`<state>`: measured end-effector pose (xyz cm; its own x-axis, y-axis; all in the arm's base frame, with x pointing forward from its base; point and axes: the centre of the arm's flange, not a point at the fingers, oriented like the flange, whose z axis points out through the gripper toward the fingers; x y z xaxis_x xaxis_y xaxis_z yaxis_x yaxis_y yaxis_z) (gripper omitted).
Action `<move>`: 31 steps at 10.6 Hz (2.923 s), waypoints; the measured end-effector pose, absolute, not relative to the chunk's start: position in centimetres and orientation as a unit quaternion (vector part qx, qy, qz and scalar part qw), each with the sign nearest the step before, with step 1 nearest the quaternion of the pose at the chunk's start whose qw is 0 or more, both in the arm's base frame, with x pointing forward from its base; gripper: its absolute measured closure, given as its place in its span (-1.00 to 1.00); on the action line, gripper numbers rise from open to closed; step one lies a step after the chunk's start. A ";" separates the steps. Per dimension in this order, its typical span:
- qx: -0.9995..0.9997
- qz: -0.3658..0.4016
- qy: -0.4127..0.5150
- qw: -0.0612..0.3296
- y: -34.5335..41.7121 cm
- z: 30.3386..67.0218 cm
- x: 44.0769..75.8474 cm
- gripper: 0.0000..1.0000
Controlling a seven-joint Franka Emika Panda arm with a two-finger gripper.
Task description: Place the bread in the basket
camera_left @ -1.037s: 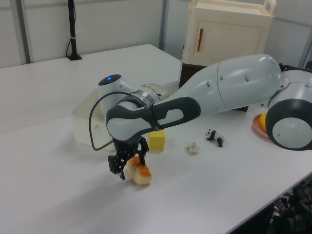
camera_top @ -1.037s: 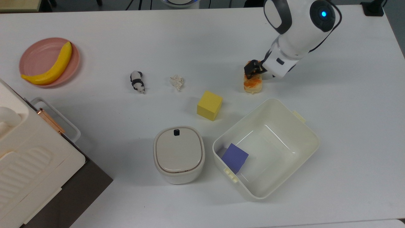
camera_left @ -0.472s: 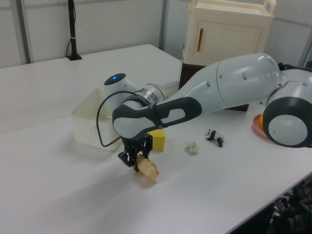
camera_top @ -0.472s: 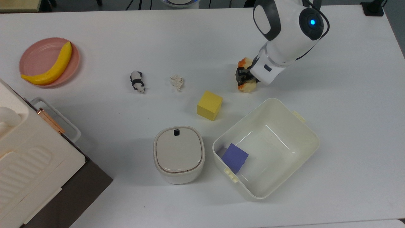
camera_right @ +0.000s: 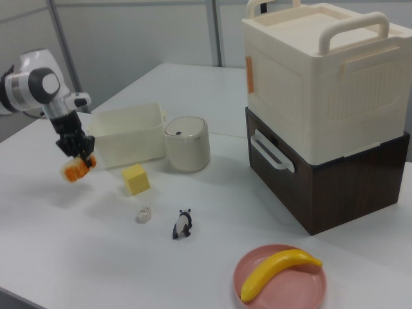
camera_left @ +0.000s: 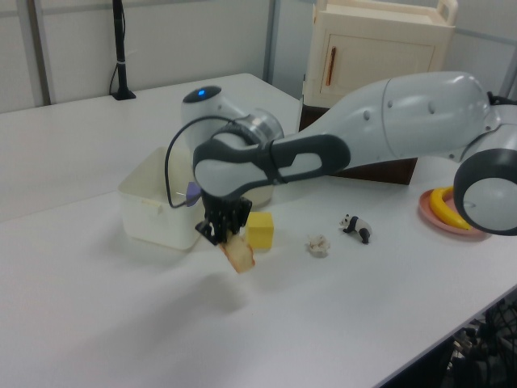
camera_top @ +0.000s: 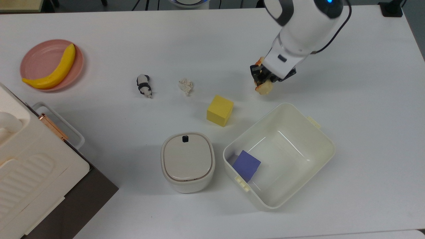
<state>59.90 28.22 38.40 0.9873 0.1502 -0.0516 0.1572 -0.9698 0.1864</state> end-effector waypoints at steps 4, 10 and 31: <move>1.000 0.010 0.001 0.020 23.0 44.0 63.4 0.77; 0.970 0.108 -0.193 -0.103 16.5 48.4 68.3 0.80; 1.000 -0.013 -0.028 -0.001 7.0 56.1 60.5 -1.00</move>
<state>60.48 7.00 56.11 0.9981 -0.0564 -0.0265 -0.0565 -0.9984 -0.0013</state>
